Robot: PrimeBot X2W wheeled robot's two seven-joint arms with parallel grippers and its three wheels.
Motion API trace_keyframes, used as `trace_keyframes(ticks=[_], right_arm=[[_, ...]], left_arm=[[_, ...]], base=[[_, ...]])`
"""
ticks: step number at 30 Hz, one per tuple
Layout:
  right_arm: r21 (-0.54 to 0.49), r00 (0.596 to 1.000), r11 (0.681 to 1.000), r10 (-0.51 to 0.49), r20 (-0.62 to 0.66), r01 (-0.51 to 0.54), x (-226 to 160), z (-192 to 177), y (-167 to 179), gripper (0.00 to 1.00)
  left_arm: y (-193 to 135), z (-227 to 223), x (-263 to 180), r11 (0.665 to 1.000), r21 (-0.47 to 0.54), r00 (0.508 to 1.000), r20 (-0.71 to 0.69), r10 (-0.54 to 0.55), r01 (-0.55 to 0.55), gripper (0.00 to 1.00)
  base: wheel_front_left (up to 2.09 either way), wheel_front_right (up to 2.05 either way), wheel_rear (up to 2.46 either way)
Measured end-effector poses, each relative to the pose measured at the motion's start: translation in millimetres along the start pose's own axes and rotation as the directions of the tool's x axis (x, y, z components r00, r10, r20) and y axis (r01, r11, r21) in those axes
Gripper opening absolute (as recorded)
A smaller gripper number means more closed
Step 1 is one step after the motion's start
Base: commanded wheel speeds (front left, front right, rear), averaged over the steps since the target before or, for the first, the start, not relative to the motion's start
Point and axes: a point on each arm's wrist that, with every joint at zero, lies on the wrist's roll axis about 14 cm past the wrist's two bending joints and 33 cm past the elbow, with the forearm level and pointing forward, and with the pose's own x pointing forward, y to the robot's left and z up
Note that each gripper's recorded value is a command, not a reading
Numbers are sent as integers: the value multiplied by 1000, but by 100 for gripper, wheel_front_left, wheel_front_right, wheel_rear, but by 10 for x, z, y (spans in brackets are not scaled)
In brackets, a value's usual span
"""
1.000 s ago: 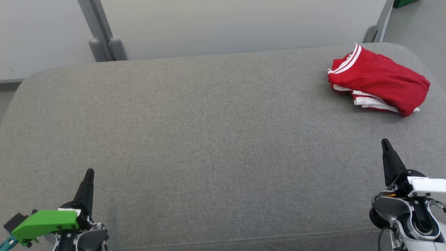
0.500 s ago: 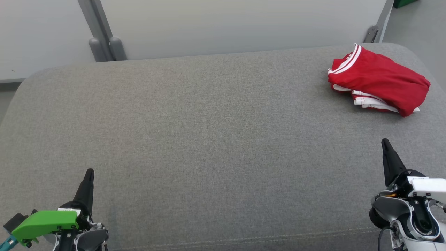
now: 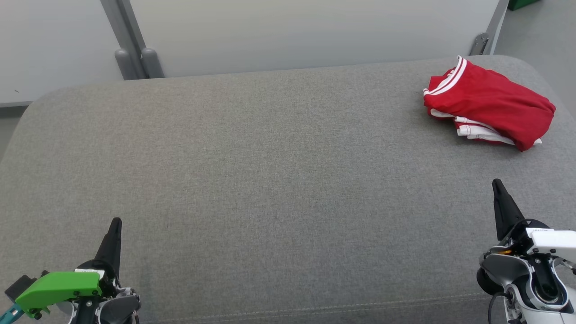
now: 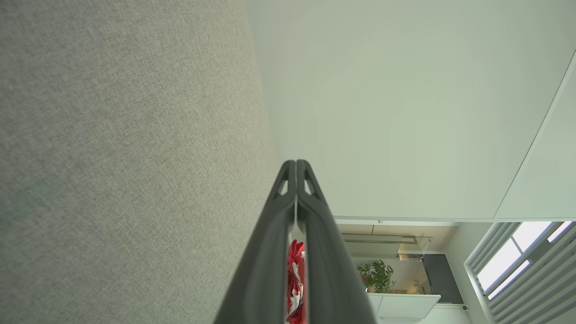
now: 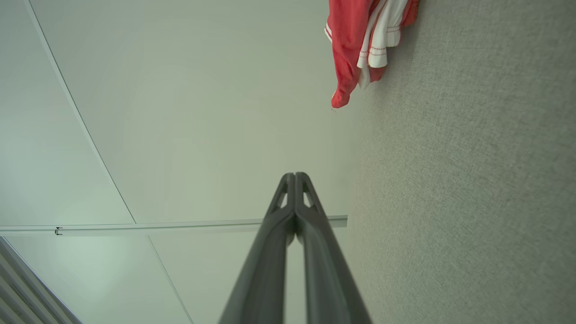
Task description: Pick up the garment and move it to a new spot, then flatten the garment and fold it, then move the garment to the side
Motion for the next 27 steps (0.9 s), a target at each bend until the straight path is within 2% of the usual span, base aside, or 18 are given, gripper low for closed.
trace_keyframes(ticks=[27], right_arm=[[1,1000,1000,0,0,0,0,0,0,0]], left_arm=[[-1,2,0,1000,-3,1000,2,0,0,0]], base=[[0,0,0]])
